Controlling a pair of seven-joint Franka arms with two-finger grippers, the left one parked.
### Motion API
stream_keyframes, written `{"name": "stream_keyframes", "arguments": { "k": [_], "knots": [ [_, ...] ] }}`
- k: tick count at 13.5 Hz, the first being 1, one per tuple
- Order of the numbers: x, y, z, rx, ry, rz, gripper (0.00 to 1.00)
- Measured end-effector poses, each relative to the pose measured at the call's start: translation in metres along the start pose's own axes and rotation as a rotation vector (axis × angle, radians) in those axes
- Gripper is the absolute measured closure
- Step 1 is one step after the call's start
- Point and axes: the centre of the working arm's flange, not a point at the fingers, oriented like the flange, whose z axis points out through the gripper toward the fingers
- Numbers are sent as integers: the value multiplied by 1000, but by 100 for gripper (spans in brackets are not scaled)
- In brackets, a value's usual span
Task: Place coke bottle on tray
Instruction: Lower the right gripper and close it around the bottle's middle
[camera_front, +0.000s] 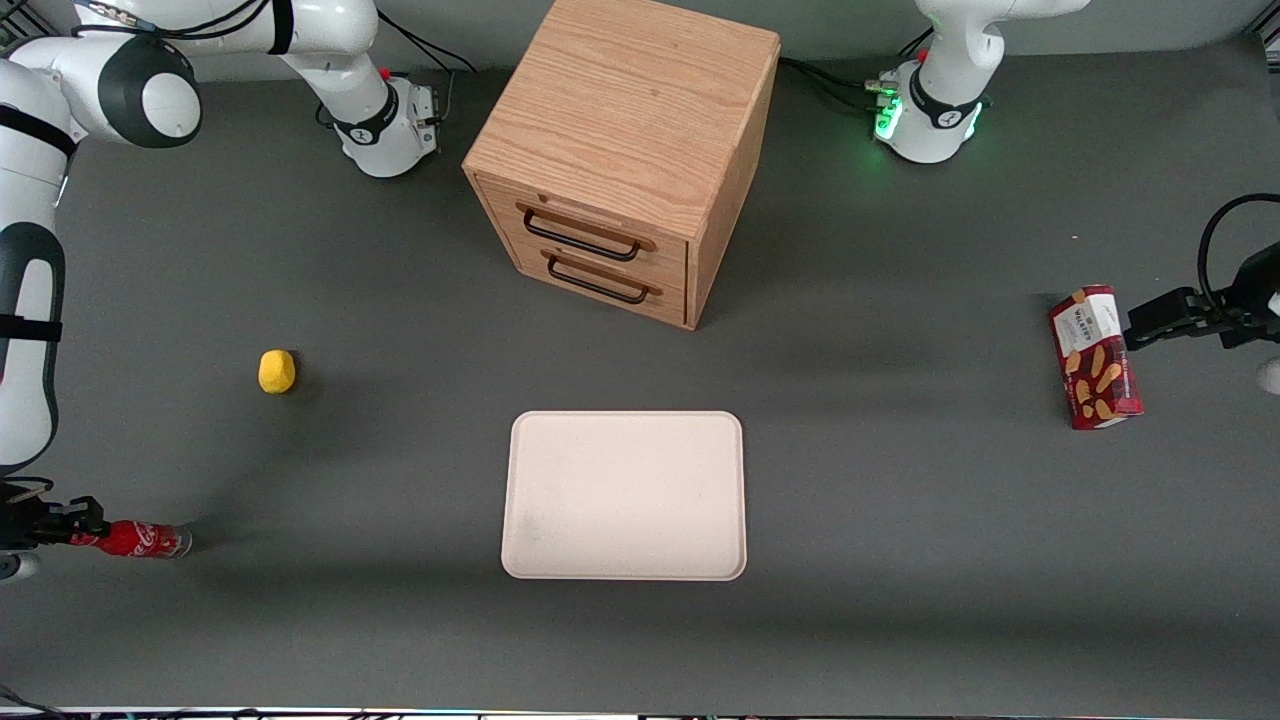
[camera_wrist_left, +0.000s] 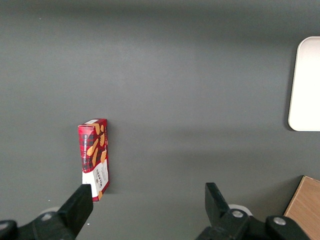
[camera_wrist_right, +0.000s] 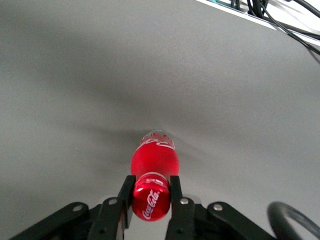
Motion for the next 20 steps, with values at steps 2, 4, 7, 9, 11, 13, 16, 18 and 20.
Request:
{"name": "stream_keyframes", "arguments": {
  "k": [2, 4, 7, 9, 11, 13, 16, 18, 20],
  "knots": [
    [1, -1, -2, -6, 0, -12, 68],
    [2, 0, -17, -23, 1, -19, 68],
    [-7, -5, -72, -11, -36, -17, 68],
    [-19, -11, -123, -2, -61, -13, 68],
    [-33, -19, -178, -5, -72, -8, 68],
    [-50, -28, -234, -27, -70, -22, 68],
    [-86, -41, -310, -49, -79, -13, 68],
    [-114, -47, -352, -62, -86, 10, 68],
    [-134, -57, -382, -79, -95, 25, 68]
  ]
}}
